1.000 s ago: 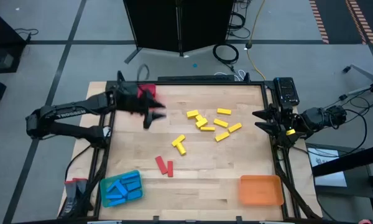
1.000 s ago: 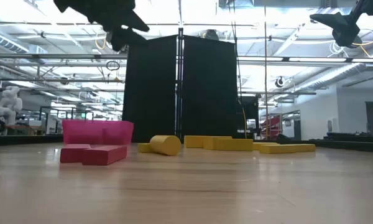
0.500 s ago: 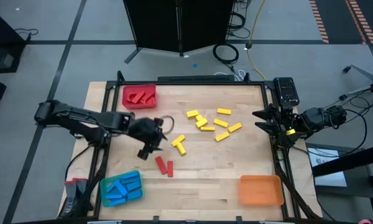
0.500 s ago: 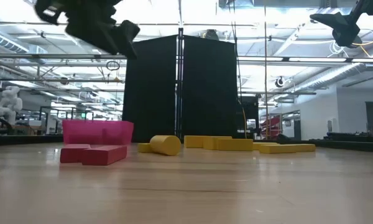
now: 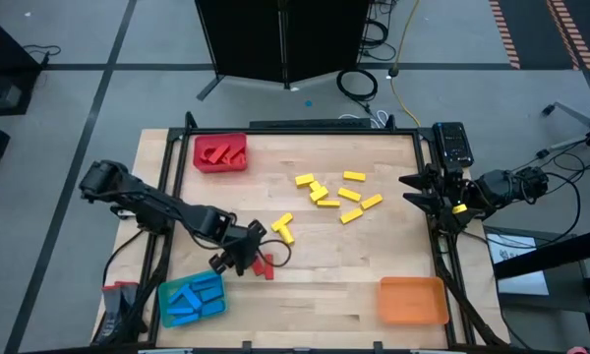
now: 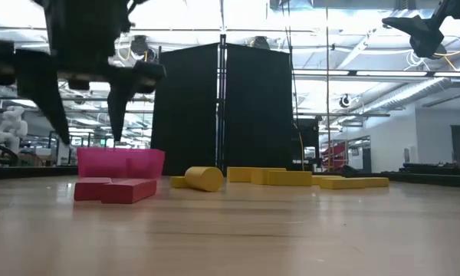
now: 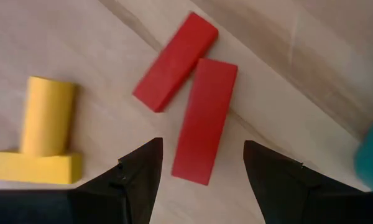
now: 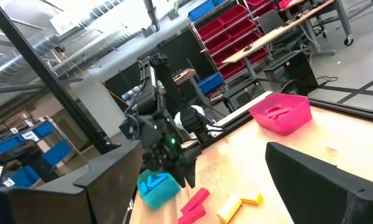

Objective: Sort blocks
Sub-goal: Put the red block into the red bin

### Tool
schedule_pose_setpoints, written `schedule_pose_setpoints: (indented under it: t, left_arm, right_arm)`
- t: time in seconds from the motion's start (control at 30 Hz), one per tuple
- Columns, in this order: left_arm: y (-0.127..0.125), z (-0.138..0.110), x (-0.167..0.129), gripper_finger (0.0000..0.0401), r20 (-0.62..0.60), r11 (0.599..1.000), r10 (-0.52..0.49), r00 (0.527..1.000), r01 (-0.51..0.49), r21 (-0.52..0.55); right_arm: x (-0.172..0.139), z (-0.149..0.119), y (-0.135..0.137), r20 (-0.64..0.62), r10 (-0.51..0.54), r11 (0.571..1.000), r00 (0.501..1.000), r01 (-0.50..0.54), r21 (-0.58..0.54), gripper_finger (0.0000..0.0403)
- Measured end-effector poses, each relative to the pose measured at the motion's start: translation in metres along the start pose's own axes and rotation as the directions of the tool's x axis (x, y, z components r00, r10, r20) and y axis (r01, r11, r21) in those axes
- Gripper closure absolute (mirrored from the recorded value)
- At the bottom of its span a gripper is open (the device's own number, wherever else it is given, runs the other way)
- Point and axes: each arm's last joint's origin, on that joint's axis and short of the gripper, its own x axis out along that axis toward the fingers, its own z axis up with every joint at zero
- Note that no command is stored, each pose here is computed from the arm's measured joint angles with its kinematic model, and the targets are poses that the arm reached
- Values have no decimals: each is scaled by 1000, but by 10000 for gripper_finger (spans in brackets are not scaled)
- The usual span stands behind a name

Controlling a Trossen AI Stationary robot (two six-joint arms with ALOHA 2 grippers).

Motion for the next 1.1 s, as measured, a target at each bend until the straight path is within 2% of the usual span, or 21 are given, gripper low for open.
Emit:
schedule_pose_setpoints:
  t: [0.27,0.43,0.57,0.7,0.87,0.97,1.1]
  left_arm:
    - [-2,-2,28,170,-99,999,-35,995,36,5]
    - [2,-2,38,170,-152,999,50,987,-47,19]
    - [1,-3,44,170,-150,996,9,989,4,86]
    - [1,-3,49,170,-139,994,-38,990,52,99]
    - [1,-3,51,172,-130,990,-47,990,64,129]
    - [0,-3,51,190,-125,983,-61,990,81,165]
    - [-1,-3,52,243,-119,978,-81,990,101,180]
  right_arm:
    - [0,-1,-1,-12,-8,1000,1000,8,-14,65]
    - [0,-2,-1,-21,-13,1000,1000,12,-14,65]
    - [0,-2,-2,-24,-14,1000,1000,13,-15,65]
    - [0,-3,-2,-25,-13,1000,1000,13,-15,65]
    - [0,-3,-2,-26,-11,1000,1000,11,-16,65]
    - [0,-3,-2,-29,-13,1000,999,12,-18,65]
    - [0,-5,-3,-44,-23,1000,999,22,-19,65]
